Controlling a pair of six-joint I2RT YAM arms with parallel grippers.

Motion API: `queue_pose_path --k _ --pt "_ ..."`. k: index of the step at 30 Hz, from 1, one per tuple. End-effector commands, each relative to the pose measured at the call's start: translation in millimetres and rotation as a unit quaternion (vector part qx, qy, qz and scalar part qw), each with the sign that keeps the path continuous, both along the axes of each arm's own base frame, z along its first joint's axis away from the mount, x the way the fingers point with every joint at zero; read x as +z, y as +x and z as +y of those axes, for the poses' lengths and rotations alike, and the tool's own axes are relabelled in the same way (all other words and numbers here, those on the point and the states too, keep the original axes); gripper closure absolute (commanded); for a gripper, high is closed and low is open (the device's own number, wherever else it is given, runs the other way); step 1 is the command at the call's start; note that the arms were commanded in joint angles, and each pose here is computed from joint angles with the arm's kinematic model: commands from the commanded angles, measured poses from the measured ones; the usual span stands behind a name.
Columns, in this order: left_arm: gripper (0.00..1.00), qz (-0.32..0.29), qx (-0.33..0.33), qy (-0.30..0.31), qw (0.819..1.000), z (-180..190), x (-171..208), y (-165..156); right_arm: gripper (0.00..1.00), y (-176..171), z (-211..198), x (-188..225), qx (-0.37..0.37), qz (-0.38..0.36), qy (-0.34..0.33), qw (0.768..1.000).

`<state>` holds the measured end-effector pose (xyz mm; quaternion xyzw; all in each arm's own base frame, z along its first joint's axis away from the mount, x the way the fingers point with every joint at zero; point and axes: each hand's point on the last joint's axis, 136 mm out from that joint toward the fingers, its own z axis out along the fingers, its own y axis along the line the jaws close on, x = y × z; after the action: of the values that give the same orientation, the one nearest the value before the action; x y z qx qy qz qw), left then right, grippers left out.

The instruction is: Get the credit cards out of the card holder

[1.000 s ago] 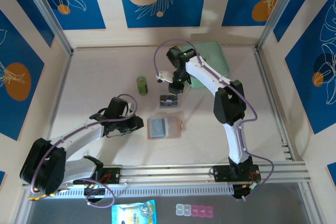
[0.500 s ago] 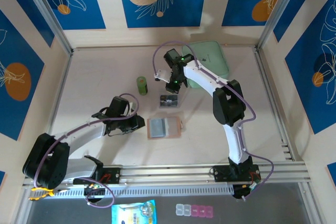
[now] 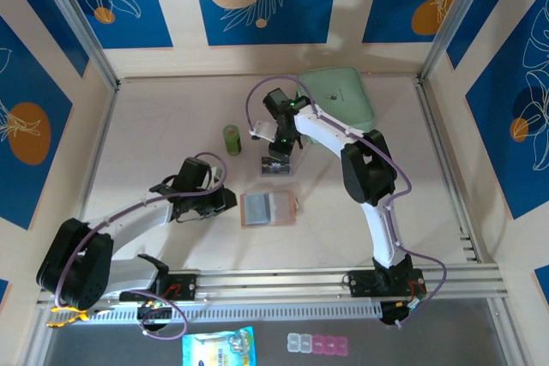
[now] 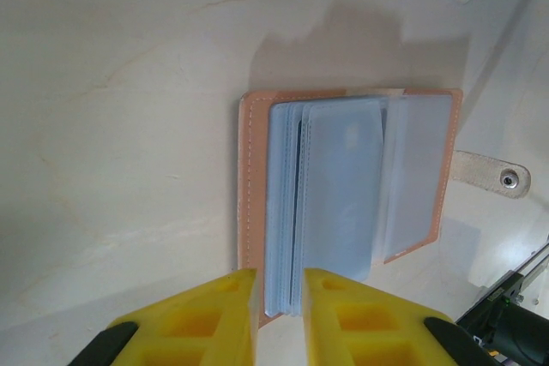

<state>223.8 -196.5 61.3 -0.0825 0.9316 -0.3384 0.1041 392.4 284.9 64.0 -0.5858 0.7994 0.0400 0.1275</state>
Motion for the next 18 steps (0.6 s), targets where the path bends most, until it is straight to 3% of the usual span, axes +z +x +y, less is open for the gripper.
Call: queue_pose_path --k 1,9,18 --pt "0.80 -0.003 0.000 -0.007 1.000 0 5 0 0.71 -5 1 -8 0.012 0.008 -0.008 1.000" --pt "0.80 -0.004 -0.003 -0.012 1.000 -3 5 1 0.71 10 -3 22 -0.027 -0.037 0.008 0.999" --pt "0.81 -0.001 -0.011 -0.027 1.000 -12 4 3 0.73 -2 2 69 -0.166 -0.020 0.103 0.980"
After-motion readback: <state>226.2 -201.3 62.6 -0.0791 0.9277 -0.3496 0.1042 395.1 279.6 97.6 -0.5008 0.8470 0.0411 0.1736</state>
